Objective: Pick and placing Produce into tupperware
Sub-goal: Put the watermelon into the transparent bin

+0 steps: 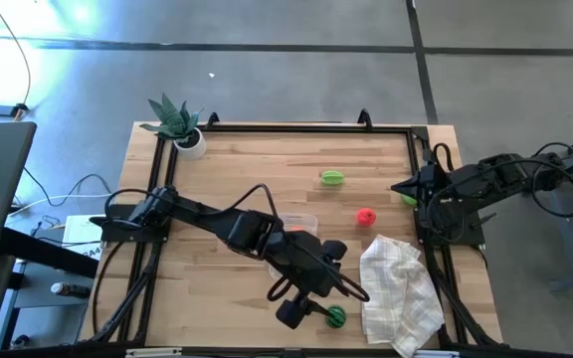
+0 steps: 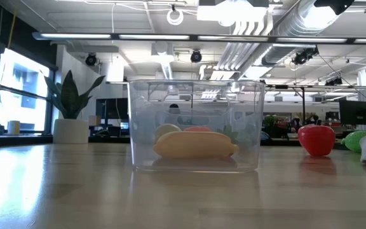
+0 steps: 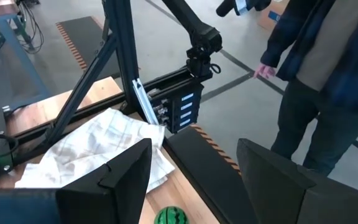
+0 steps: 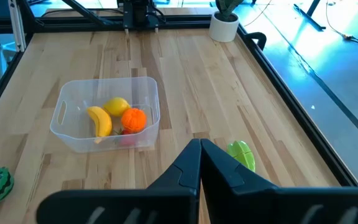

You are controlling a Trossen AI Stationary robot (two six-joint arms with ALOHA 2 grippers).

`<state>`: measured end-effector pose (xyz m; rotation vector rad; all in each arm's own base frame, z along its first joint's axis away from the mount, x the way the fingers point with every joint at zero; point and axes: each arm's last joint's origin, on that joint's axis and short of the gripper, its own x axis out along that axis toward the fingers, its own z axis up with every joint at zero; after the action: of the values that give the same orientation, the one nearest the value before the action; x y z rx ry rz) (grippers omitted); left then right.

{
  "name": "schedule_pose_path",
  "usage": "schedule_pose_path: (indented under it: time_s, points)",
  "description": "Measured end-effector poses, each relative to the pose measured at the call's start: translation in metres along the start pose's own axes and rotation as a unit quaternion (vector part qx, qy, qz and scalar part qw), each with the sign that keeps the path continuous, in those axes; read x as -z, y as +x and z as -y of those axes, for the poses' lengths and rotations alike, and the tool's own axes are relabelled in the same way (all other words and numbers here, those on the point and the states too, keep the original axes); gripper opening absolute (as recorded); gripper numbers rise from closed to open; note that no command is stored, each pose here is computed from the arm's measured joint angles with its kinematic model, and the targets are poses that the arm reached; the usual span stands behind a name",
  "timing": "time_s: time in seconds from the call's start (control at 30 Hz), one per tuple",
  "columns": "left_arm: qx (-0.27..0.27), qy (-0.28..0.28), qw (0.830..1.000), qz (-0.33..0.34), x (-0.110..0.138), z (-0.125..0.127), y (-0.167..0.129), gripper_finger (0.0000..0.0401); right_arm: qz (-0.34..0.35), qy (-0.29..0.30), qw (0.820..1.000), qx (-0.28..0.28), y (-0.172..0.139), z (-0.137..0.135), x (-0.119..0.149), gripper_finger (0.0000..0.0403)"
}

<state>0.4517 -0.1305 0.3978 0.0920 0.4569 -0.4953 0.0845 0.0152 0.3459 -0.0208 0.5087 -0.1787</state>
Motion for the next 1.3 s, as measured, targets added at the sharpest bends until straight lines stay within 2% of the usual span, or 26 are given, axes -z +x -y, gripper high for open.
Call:
schedule_pose_path:
  time_s: [0.6, 0.73, 1.03, 1.3]
  points:
    - [0.0, 0.023, 1.0, -0.003, 0.001, 0.0, 0.0, 0.0222, 0.0, 0.0, 1.0, 0.0, 0.0, 0.0, 0.0, 0.0]
    - [-0.005, 0.032, 0.999, -0.003, 0.001, -0.005, -0.001, 0.0194, 0.0, 0.0, 1.0, 0.0, 0.0, 0.0, 0.0, 0.0]
    - [-0.005, 0.036, 0.999, 0.0, 0.002, -0.015, -0.003, 0.01, 0.0, 0.0, 1.0, 0.0, 0.0, 0.0, 0.0, 0.0]
    - [-0.004, 0.033, 0.999, 0.001, 0.001, -0.014, -0.003, 0.007, 0.0, 0.0, 1.0, 0.0, 0.0, 0.0, 0.0, 0.0]
